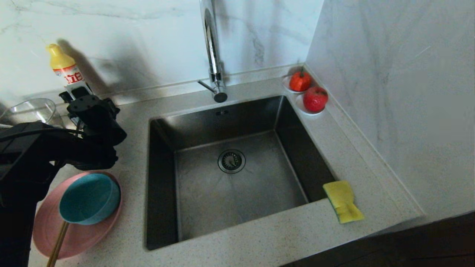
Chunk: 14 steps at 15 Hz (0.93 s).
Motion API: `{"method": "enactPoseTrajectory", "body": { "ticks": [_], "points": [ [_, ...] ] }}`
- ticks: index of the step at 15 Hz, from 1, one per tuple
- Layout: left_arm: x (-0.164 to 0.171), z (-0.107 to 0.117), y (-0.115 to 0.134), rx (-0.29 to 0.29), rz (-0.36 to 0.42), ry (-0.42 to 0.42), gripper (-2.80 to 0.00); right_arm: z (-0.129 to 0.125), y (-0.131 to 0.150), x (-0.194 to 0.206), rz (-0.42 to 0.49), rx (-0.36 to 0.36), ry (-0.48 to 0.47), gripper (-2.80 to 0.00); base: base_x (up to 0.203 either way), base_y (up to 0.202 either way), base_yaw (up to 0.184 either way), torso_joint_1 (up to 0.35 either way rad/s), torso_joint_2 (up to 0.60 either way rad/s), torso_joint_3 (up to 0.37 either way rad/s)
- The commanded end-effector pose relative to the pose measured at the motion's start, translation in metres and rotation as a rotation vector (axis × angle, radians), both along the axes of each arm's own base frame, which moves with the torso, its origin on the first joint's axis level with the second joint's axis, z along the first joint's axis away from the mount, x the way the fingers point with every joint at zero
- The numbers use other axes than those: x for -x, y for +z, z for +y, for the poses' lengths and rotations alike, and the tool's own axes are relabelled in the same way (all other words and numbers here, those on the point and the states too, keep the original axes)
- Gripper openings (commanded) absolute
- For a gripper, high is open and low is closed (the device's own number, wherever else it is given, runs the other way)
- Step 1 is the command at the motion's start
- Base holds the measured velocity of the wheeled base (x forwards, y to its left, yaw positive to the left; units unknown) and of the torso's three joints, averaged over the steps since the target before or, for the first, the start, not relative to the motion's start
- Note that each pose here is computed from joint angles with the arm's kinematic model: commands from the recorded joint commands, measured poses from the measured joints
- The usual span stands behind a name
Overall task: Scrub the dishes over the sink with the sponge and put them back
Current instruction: Place the dish soap on the table
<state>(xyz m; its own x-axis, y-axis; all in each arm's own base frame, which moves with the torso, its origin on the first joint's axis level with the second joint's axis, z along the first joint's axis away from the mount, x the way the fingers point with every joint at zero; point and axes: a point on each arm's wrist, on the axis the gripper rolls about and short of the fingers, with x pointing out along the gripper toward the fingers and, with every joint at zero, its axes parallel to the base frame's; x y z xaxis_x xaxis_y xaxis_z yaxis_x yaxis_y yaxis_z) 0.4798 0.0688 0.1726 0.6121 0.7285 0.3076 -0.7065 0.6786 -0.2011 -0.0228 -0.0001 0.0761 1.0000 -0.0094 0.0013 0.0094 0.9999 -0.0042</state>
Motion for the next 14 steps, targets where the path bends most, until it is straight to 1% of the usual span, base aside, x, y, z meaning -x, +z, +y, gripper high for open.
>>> {"method": "enactPoseTrajectory", "body": {
  "ticks": [1, 2, 3, 5, 8, 10, 13, 14],
  "points": [
    [-0.001, 0.001, -0.005, 0.003, 0.010, 0.006, -2.80, 0.000, 0.000, 0.000, 0.001, 0.000, 0.000, -2.80, 0.000, 0.000, 0.000, 0.000, 0.00, 0.000],
    [-0.001, 0.001, -0.004, 0.002, 0.005, 0.005, -2.80, 0.000, 0.000, 0.000, 0.001, 0.000, 0.000, -2.80, 0.000, 0.000, 0.000, 0.000, 0.00, 0.000],
    [-0.001, 0.001, -0.001, 0.000, -0.001, 0.005, 0.00, 0.000, 0.000, 0.000, 0.001, 0.000, 0.000, -2.80, 0.000, 0.000, 0.000, 0.000, 0.00, 0.000],
    [-0.001, 0.001, 0.000, 0.000, -0.008, 0.005, 0.00, 0.000, 0.000, 0.000, 0.001, 0.000, 0.000, -2.80, 0.000, 0.000, 0.000, 0.000, 0.00, 0.000],
    [0.005, 0.000, 0.009, -0.018, -0.078, 0.011, 0.00, 0.000, 0.000, 0.000, 0.003, 0.000, 0.000, -2.80, 0.000, 0.000, 0.000, 0.000, 0.00, 0.000],
    [0.009, 0.000, 0.013, -0.023, -0.085, 0.013, 0.00, 0.000, 0.000, 0.000, 0.000, 0.000, 0.000, -2.80, 0.000, 0.000, 0.000, 0.000, 0.00, 0.000],
    [0.007, 0.000, 0.009, -0.021, -0.061, 0.009, 0.00, 0.000, 0.000, 0.000, 0.001, 0.000, 0.000, -2.80, 0.000, 0.000, 0.000, 0.000, 0.00, 0.000],
    [0.007, 0.000, 0.010, -0.022, -0.069, 0.009, 0.00, 0.000, 0.000, 0.000, 0.001, 0.000, 0.000, -2.80, 0.000, 0.000, 0.000, 0.000, 0.00, 0.000]
  ]
}}
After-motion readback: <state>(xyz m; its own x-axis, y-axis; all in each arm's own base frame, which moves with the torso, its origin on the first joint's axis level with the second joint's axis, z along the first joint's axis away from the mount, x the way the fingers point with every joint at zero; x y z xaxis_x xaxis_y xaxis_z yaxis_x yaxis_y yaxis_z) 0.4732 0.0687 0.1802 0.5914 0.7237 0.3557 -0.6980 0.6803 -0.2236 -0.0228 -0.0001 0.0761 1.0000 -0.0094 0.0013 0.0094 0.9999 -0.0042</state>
